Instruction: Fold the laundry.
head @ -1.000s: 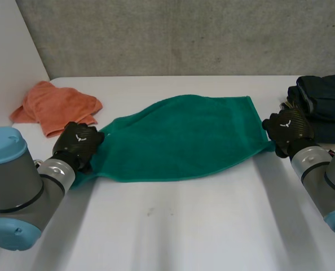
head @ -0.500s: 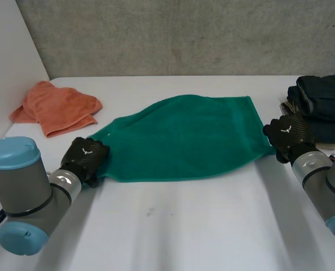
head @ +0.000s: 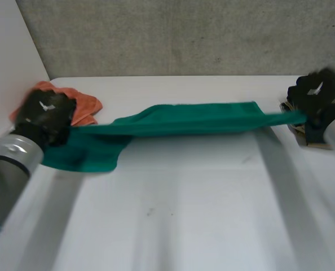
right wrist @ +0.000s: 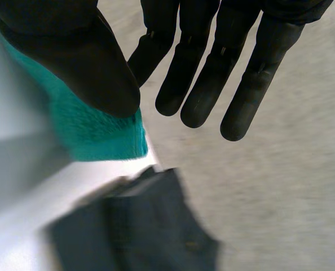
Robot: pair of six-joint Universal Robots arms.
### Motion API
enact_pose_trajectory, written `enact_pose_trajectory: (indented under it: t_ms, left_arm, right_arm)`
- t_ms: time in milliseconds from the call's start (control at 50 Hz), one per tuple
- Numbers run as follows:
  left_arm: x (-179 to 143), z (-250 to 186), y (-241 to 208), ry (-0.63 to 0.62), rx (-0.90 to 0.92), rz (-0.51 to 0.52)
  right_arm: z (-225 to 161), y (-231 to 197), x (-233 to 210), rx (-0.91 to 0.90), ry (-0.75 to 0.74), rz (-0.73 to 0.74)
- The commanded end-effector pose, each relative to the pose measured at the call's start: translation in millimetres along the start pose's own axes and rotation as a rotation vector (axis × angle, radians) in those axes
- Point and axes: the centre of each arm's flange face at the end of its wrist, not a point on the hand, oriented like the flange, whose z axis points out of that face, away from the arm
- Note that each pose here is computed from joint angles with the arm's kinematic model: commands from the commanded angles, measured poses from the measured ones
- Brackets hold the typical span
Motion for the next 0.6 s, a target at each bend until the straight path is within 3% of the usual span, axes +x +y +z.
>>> enact_pose_trajectory:
  t_ms: [20, 140, 220, 340, 460, 600]
  left_arm:
    - [-29.1, -23.8, -50.3, 0.008, 0.039, 0.005]
    - [-27.7, -19.1, -49.4, 0.054, 0.004, 0.009]
    - [-11.9, 16.5, -7.2, 0.111, -0.11, 0.013]
    - [3.4, 64.2, 18.2, 0.13, -0.093, 0.111]
    - [-14.2, 137.3, -11.5, -0.033, 0.178, 0.175]
    - [-58.7, 166.2, -106.9, -0.317, 0.637, 0.21]
  right_arm:
    - [-32.5, -54.7, 65.1, 0.032, 0.073, -0.021]
    - [-29.8, -50.8, 63.6, -0.031, -0.012, -0.005]
    - [-0.6, -24.3, 34.6, -0.114, -0.111, 0.006]
    - [35.6, -1.1, 11.7, -0.177, -0.145, 0.044]
    - [89.1, -13.5, 23.3, -0.069, 0.088, 0.131]
    - [118.0, -70.5, 99.1, 0.364, 0.56, 0.238]
